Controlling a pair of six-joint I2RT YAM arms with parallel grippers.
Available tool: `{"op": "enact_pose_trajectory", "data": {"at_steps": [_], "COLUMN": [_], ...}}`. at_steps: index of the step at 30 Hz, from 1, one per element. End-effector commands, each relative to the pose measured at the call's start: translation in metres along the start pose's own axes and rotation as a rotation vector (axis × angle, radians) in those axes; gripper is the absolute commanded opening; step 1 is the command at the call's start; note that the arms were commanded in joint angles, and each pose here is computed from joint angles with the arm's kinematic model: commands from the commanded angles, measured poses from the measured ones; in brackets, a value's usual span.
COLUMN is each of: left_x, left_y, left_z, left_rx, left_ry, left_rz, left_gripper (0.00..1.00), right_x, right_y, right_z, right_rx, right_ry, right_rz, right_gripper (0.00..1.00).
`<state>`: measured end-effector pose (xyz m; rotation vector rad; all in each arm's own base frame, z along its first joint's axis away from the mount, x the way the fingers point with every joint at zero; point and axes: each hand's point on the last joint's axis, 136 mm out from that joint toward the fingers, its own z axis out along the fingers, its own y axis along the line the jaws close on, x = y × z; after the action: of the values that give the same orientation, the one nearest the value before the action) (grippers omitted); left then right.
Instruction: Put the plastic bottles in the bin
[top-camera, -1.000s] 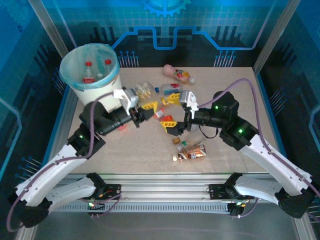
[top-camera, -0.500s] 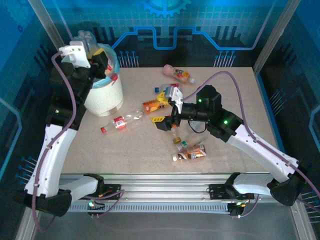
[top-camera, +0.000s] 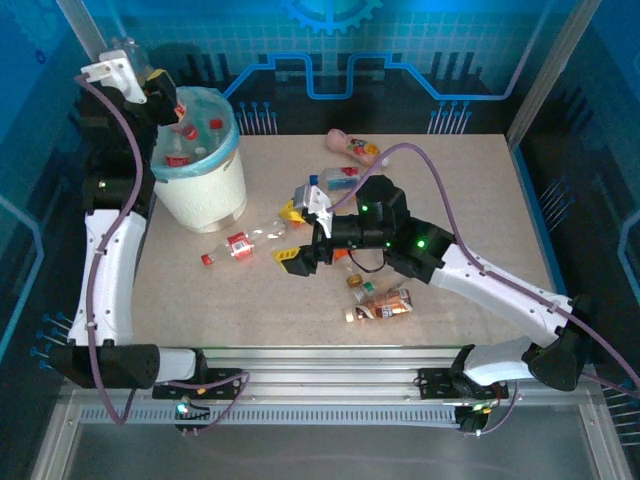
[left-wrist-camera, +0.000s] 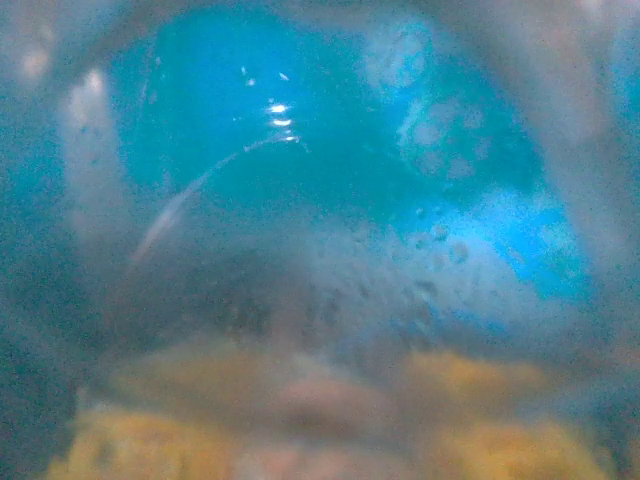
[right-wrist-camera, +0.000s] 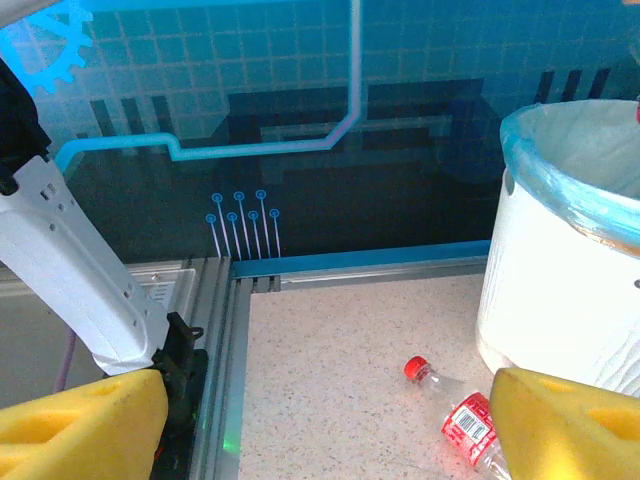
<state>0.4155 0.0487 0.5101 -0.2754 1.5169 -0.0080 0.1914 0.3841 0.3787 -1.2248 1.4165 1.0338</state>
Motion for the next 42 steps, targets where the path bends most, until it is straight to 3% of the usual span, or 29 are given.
{"op": "enact_pose_trajectory", "data": {"at_steps": [1, 9, 19, 22, 24, 27, 39, 42], "left_x": [-0.01, 0.03, 0.109, 0.121, 0.124, 0.122, 0.119, 0.121], "left_y": [0.014, 0.044, 0.024, 0.016, 0.014, 0.014, 0.015, 0.016], "left_z": [0.006, 0.033, 0.057, 0.055, 0.053, 0.05, 0.045, 0.045], "left_rx": [-0.042, -0.098, 0.082, 0.134, 0.145, 0.145, 0.137, 0.135], "left_ry": [-0.029, 0.032, 0.197, 0.227, 0.231, 0.227, 0.223, 0.228], "left_rz": [-0.011, 0.013, -0.014, -0.008, 0.001, 0.012, 0.018, 0.013], "left_gripper": [0.0, 0.0, 0.01, 0.23, 0.43, 0.54, 0.65, 0.73], "right_x": [-0.011, -0.004, 0.004, 0.006, 0.006, 0.005, 0.008, 0.007], "right_y": [0.005, 0.003, 0.002, 0.001, 0.001, 0.001, 0.005, 0.006], "right_z": [-0.001, -0.001, 0.002, 0.004, 0.006, 0.008, 0.01, 0.01], "right_rx": [0.006, 0.02, 0.029, 0.03, 0.029, 0.023, 0.015, 0.016], "right_ry": [-0.013, 0.005, 0.035, 0.044, 0.047, 0.049, 0.072, 0.072], "right_rz": [-0.007, -0.005, 0.01, 0.015, 0.016, 0.016, 0.023, 0.021], "right_gripper": [0.85, 0.85, 0.85, 0.85, 0.85, 0.85, 0.84, 0.84]}}
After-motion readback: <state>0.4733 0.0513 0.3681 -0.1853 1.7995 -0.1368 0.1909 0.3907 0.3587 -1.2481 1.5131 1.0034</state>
